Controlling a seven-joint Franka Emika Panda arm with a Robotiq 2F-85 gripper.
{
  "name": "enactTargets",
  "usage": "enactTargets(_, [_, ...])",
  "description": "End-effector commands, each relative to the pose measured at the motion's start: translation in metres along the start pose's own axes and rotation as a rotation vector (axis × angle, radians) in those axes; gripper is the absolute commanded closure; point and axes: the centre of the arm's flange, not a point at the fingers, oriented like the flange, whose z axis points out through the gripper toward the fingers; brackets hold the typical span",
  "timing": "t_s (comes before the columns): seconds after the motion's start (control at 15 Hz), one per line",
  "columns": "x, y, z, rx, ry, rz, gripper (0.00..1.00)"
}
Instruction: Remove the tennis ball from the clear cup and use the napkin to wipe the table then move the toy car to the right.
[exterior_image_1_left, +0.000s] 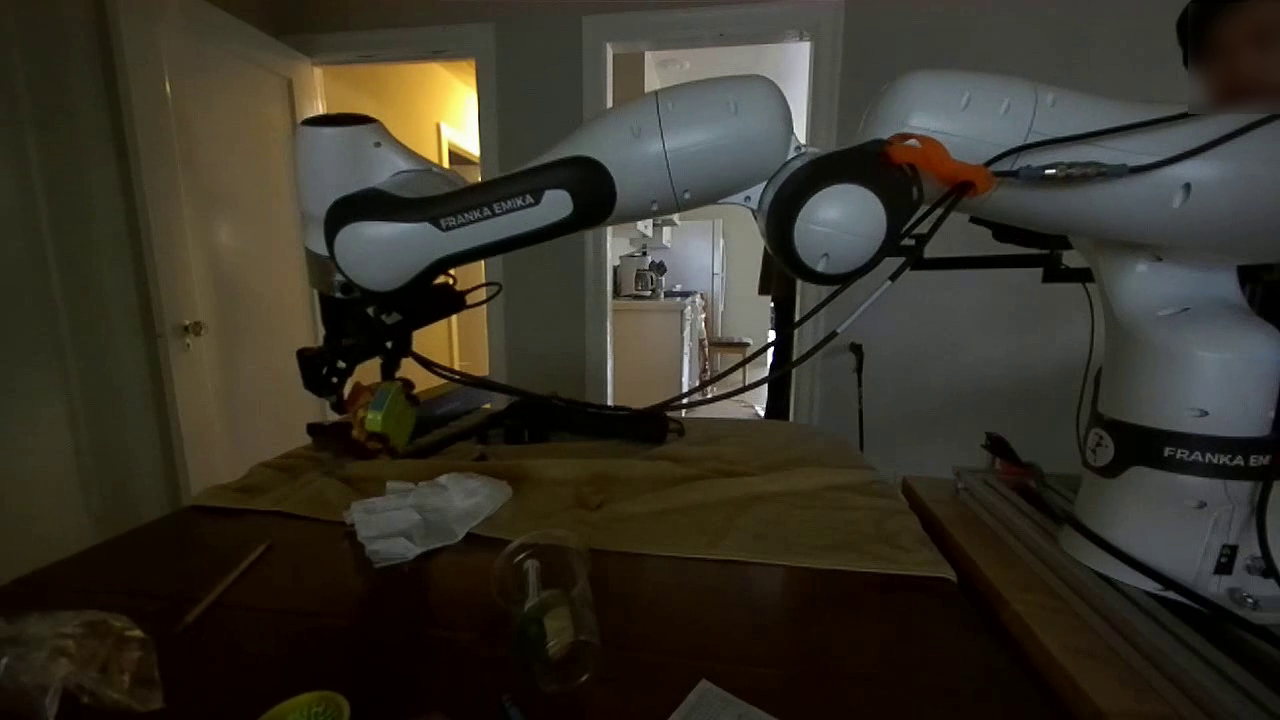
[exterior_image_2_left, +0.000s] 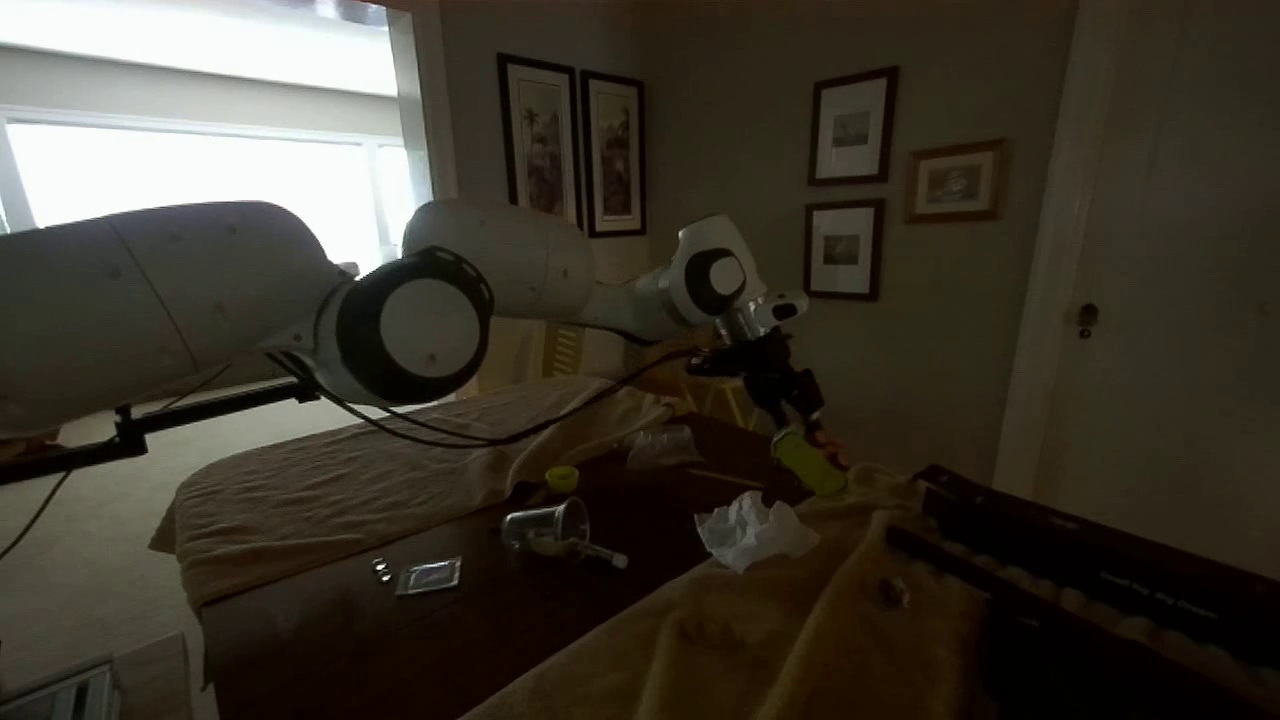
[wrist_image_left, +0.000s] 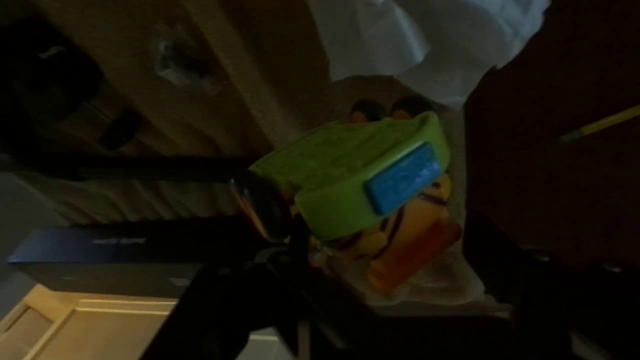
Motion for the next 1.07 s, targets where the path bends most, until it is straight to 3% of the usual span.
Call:
enactTargets(0.0, [-0.061,0.040,-0.022,-0.109,0.106,0.118,0.46])
enactTargets(0.4, [-0.075,-0.025,0.006,0.049,0.403,0.014,0.46])
enactTargets(0.53, [-0.084,-0.041,0.016,0.081,0.435,0.010,0.46])
enactTargets(0.73, [-0.098,-0.053,0.029,0.016,0.362,0.116,0.46])
enactTargets(1.0, [-0.106,-0.058,0.035,-0.162,0.284,0.249,0.46])
